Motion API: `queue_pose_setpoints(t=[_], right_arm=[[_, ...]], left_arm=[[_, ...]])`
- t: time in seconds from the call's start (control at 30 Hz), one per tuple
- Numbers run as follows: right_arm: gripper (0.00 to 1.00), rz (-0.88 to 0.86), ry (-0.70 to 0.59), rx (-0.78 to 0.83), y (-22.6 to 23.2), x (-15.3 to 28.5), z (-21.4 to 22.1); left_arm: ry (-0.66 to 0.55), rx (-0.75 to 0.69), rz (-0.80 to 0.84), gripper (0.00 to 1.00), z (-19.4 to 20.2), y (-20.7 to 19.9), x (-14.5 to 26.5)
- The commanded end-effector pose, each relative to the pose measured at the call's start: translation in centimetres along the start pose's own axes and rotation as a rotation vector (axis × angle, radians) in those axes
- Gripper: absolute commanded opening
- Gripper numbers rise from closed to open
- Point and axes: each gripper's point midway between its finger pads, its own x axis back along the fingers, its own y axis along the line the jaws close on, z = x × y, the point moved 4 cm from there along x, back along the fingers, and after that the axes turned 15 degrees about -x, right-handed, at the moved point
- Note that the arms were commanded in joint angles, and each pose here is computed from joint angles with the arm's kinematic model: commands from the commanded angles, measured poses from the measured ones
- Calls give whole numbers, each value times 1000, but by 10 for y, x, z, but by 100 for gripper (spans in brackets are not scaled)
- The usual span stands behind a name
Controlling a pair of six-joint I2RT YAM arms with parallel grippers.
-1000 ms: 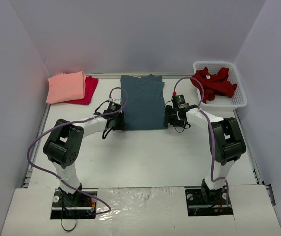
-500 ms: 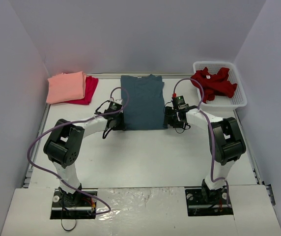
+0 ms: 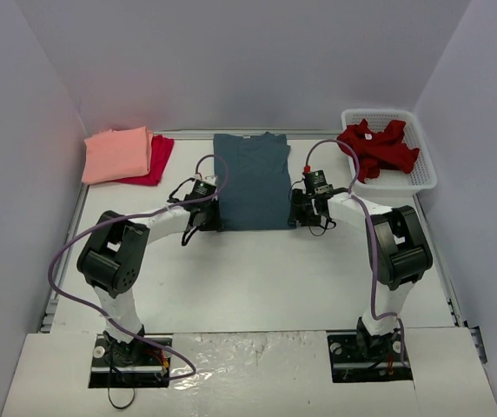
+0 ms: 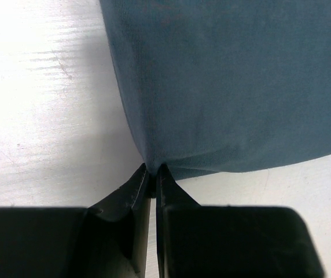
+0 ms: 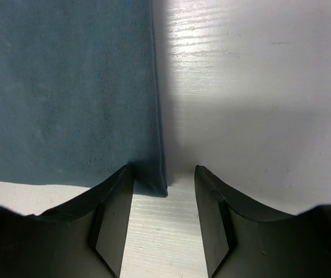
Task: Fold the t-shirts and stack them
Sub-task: Grab one side of the 2/3 rectangular tshirt with both arms
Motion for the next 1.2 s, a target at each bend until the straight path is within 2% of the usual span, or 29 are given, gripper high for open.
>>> queue_pose_setpoints(t=[0.0,0.1,0.23,0.5,0.8,1.17], right_arm=[[42,28,38,-16,-10,-6,10],[41,24,48,-20,-12,-10,14],[31,17,63,-27,-12,-13,17],[30,6,63,-32,-9,-10,17],[21,11,90,-35,-11,-14,24],[18,10,89,-31,-9,-11,27]], left_arm=[[99,-31,-32,3,22,5,1],[97,-29,-30,2,21,5,2],[103,-31,-31,2,23,5,1],[101,-34,-29,2,22,5,1],[104,-32,-24,2,24,5,0],[97,-35,-19,2,22,4,2]])
